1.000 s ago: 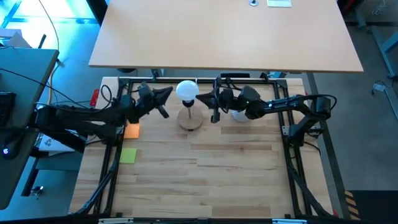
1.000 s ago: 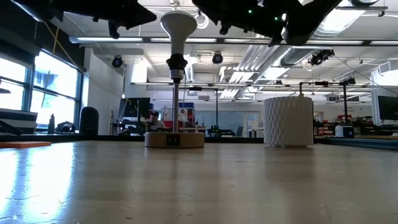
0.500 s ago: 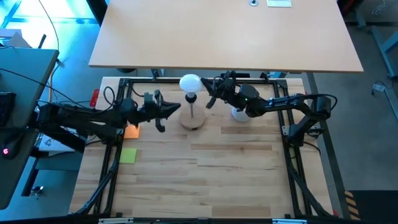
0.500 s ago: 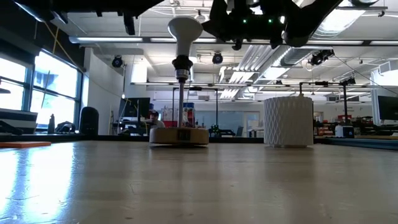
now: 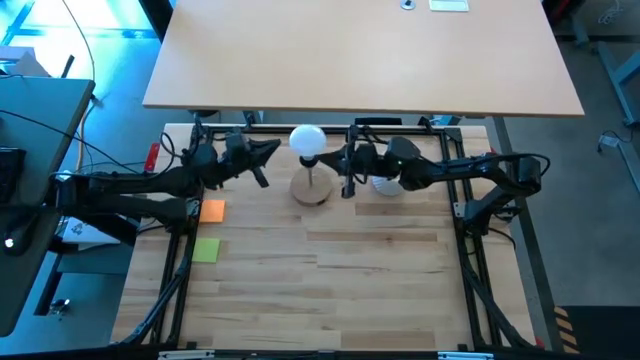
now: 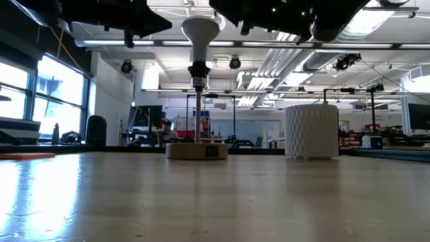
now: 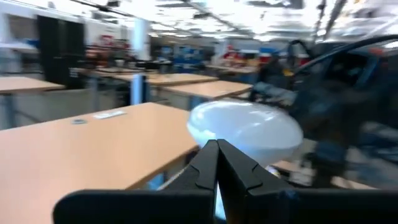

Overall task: Screw lightbulb
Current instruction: Remove the lightbulb from the lamp

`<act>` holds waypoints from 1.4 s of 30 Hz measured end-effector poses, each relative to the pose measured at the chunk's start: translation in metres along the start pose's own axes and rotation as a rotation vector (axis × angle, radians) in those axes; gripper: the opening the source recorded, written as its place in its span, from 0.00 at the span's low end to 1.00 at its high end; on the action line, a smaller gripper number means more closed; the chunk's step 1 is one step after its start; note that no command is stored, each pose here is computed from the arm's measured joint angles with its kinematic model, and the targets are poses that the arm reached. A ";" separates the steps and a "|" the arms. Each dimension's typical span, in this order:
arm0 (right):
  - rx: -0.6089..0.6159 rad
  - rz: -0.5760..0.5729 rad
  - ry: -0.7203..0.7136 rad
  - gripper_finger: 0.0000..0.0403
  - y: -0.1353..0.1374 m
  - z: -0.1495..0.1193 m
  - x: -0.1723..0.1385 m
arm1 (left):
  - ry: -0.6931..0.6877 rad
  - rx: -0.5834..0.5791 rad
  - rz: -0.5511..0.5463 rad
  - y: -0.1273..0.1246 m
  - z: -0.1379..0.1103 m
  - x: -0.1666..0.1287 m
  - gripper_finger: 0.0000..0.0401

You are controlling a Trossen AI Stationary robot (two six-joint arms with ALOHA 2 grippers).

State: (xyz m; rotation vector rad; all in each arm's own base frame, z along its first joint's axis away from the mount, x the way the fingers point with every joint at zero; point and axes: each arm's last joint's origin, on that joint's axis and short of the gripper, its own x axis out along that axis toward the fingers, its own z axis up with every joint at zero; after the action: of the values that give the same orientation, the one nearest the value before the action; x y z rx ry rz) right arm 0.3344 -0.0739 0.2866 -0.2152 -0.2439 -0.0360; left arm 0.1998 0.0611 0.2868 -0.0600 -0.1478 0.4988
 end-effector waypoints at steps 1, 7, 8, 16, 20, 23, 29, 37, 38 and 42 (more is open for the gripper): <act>0.001 -0.027 0.019 0.00 -0.002 -0.002 0.000 | 0.001 -0.012 -0.024 0.000 0.000 0.000 0.00; 0.005 -0.207 0.077 0.00 -0.009 -0.005 -0.002 | 0.001 -0.053 -0.141 -0.007 0.001 -0.001 0.00; 0.004 -0.231 0.085 0.00 -0.010 -0.006 -0.002 | 0.001 -0.054 -0.171 -0.010 0.001 -0.002 0.00; 0.015 -0.510 0.113 0.00 -0.018 -0.005 -0.005 | -0.017 -0.053 -0.249 -0.024 0.002 -0.006 0.00; 0.014 -0.581 0.118 0.00 -0.019 -0.005 -0.006 | -0.008 -0.040 -0.164 -0.021 0.001 -0.005 0.00; 0.014 -0.573 0.119 0.00 -0.017 -0.005 -0.005 | -0.005 -0.029 -0.143 -0.019 0.000 -0.004 0.00; -0.032 -0.512 0.132 0.00 -0.007 -0.004 -0.003 | 0.000 -0.027 -0.140 -0.019 0.000 -0.004 0.00; -0.110 -0.403 0.103 0.00 0.009 0.002 0.001 | 0.017 -0.018 -0.049 -0.016 -0.002 -0.004 0.00; -0.117 -0.400 0.103 0.00 0.010 0.003 0.001 | 0.021 -0.015 -0.027 -0.014 -0.003 -0.004 0.00; -0.145 -0.384 0.118 0.00 0.013 0.012 -0.003 | 0.054 -0.008 0.032 -0.001 -0.006 -0.001 0.00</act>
State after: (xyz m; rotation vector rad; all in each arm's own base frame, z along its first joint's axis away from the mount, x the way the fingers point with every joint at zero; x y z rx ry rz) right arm 0.3297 -0.0586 0.2950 -0.3075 -0.1619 -0.4472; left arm 0.2007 0.0597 0.2813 -0.0836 -0.0965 0.5283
